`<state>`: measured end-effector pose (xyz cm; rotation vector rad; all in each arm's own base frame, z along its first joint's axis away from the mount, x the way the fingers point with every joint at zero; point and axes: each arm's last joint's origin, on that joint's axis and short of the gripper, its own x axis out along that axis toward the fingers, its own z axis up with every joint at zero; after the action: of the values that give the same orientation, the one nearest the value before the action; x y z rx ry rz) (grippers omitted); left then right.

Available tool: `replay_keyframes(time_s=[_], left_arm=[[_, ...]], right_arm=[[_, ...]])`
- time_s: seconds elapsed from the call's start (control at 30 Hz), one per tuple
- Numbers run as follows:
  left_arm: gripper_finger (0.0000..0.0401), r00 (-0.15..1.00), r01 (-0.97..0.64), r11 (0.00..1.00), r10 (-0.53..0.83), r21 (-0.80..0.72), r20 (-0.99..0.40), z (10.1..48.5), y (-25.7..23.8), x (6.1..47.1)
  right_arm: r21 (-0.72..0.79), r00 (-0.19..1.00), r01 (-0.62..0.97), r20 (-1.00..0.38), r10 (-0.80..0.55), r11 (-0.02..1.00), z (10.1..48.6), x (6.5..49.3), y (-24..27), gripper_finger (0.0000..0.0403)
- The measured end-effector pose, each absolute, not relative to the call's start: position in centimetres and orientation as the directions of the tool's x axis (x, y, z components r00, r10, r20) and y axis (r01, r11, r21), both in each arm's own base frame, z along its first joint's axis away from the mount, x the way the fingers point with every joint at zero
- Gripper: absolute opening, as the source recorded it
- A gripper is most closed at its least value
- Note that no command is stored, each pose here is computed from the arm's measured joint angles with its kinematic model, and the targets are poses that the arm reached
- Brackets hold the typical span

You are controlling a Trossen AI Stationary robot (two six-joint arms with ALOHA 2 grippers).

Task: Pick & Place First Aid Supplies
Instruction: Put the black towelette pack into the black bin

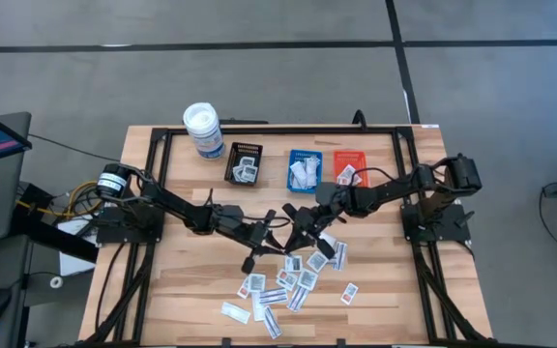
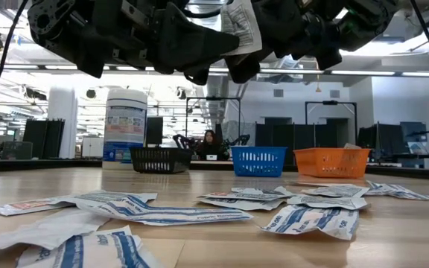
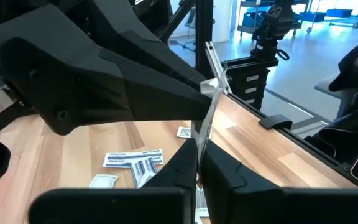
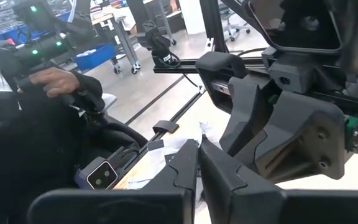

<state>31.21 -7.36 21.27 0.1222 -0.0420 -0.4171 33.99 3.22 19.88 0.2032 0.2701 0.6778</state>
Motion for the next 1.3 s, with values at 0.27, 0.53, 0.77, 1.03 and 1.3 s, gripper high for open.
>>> replay_keyframes(time_s=[0.27, 0.53, 0.77, 1.03, 1.3], left_arm=[[0.001, 0.914, 0.402, 0.907, -0.406, 0.123, 0.003, 21.1, -7.5, 31.2], [0.0011, 0.918, 0.396, 0.913, -0.397, 0.103, -0.005, 21.1, -7.5, 31.2], [0.0014, 0.982, 0.191, 0.975, -0.19, 0.111, -0.018, 20.9, -6.9, 31.4], [0.001, 0.997, 0.077, 0.981, -0.075, 0.178, -0.019, 20.9, -6.5, 31.4], [0.0009, 1.0, 0.012, 0.983, -0.009, 0.182, -0.018, 20.9, -6.3, 31.4]], right_arm=[[0.273, 0.769, -0.56, -0.179, 0.613, 0.782, 19.9, 34.1, 1.8, 0.0079], [0.239, 0.79, -0.537, -0.195, 0.582, 0.809, 21.1, 33.3, 0.7, 0.0139], [0.224, 0.808, -0.451, -0.307, 0.502, 0.864, 23.3, 30.9, 1.4, 0.0166], [-0.011, 0.898, -0.12, -0.427, 0.104, 0.993, 22.5, 30.7, 3.9, 0.0177], [-0.037, 0.912, -0.068, -0.408, 0.047, 0.997, 22.6, 30.8, 4.2, 0.0177]])
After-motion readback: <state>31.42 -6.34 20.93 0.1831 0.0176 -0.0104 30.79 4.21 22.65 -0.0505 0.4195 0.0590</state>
